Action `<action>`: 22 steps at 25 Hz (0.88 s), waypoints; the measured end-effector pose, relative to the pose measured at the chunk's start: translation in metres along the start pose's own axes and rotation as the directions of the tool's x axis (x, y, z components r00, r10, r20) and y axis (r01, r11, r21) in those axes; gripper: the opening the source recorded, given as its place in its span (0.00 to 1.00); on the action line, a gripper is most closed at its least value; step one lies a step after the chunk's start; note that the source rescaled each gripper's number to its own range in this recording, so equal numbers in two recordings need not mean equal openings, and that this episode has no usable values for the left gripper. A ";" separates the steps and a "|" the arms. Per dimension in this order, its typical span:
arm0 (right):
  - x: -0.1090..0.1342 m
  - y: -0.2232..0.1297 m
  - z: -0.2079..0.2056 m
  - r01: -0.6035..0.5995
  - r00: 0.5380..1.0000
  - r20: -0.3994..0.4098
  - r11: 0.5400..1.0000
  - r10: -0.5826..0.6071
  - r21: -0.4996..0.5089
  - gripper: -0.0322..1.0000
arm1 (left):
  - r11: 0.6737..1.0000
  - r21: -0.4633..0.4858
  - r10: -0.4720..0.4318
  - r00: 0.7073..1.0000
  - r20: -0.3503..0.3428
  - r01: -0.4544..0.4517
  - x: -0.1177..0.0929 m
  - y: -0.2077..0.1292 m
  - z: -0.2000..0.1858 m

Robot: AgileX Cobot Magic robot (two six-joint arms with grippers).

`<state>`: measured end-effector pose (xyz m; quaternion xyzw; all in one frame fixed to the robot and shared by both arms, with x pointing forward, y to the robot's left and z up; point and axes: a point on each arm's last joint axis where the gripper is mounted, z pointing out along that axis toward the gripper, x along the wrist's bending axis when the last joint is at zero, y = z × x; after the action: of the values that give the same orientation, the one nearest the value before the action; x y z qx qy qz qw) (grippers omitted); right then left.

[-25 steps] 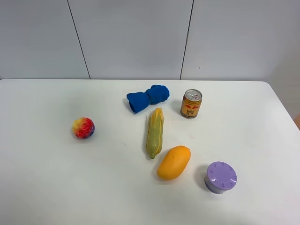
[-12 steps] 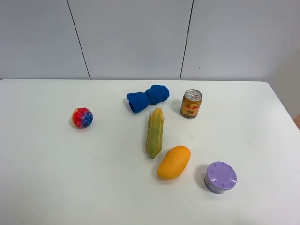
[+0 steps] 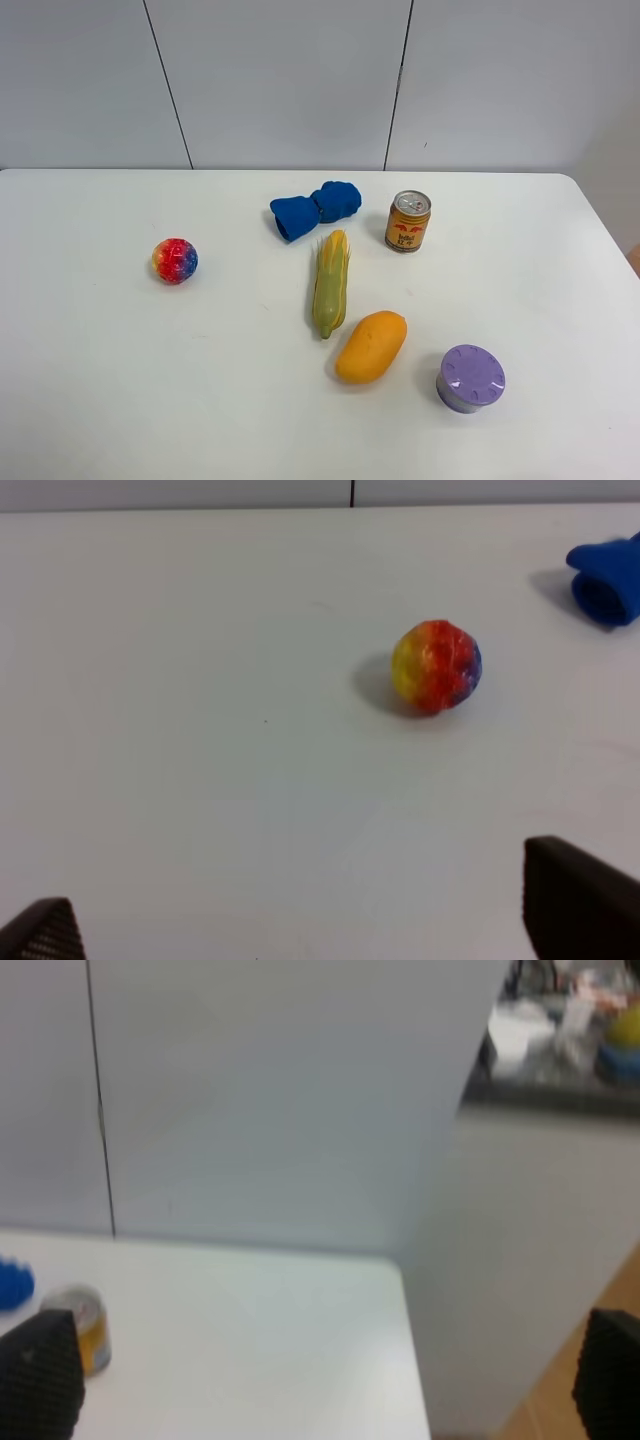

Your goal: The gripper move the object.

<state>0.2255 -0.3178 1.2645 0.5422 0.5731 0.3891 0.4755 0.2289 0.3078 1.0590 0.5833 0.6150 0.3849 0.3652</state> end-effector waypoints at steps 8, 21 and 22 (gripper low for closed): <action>0.026 -0.125 0.027 -0.059 0.997 0.058 0.975 0.047 0.213 1.00 | 1.000 0.000 -0.001 1.000 0.000 0.001 0.000 0.000 0.000; 0.047 -0.197 0.060 -0.111 0.991 -0.050 0.964 0.127 0.240 1.00 | 1.000 0.000 0.000 1.000 0.000 0.000 0.000 0.000 0.000; 0.047 -0.198 0.057 -0.112 0.991 -0.051 0.967 0.126 0.229 1.00 | 1.000 0.000 0.000 1.000 0.000 0.000 0.000 0.000 0.000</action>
<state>0.2328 -0.2966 1.0539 0.6132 0.5950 0.3668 0.3679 0.2289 0.3078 1.0590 0.5834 0.6149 0.3849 0.3652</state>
